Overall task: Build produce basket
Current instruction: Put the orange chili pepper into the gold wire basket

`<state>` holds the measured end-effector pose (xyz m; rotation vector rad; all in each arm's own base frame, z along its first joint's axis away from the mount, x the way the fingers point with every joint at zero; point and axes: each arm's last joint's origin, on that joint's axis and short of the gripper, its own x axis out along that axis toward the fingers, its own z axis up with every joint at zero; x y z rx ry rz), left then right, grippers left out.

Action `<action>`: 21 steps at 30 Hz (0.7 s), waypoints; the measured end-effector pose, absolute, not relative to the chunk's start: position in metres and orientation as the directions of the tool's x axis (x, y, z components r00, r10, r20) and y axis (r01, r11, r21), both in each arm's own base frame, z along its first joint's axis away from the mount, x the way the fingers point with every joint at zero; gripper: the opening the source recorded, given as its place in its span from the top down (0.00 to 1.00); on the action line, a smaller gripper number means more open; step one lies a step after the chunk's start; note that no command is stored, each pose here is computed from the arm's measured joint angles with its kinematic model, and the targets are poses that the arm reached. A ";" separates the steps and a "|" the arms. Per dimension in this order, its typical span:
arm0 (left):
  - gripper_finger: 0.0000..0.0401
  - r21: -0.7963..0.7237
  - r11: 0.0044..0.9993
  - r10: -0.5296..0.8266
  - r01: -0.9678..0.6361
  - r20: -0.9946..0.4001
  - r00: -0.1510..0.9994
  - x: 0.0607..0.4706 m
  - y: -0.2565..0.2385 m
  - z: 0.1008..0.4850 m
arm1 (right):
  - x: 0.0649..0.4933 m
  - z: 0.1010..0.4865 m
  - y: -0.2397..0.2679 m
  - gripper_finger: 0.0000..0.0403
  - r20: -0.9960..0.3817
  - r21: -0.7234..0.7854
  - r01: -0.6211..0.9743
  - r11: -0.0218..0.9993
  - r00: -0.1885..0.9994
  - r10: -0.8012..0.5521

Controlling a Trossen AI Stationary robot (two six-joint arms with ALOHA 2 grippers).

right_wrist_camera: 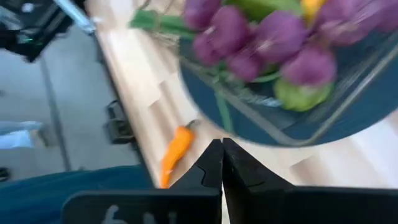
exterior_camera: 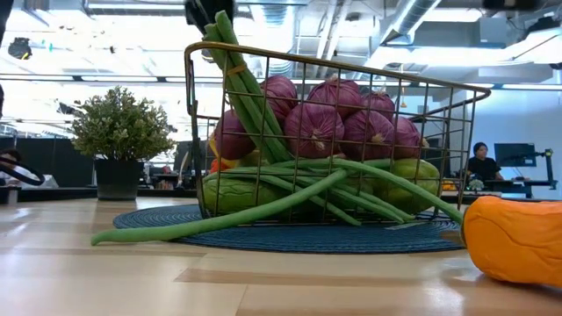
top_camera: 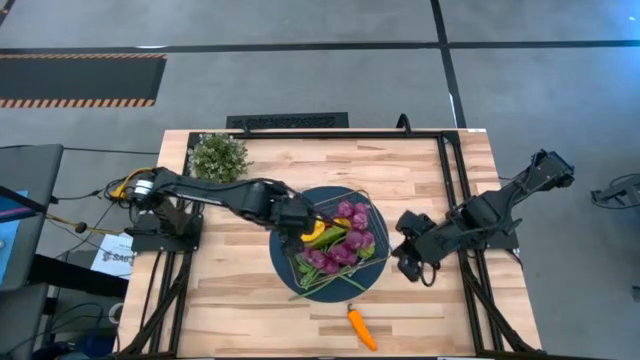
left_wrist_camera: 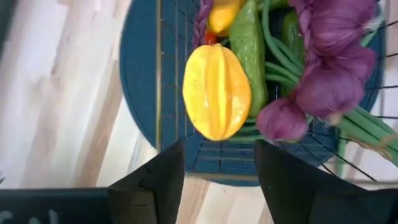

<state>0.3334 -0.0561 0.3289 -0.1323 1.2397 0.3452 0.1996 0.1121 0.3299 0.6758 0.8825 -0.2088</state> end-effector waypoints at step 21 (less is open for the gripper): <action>0.55 0.156 0.926 0.308 -0.344 -0.838 0.450 0.238 -0.117 0.388 | 0.216 0.265 0.241 0.90 -0.762 0.647 0.565 0.512 0.517 0.391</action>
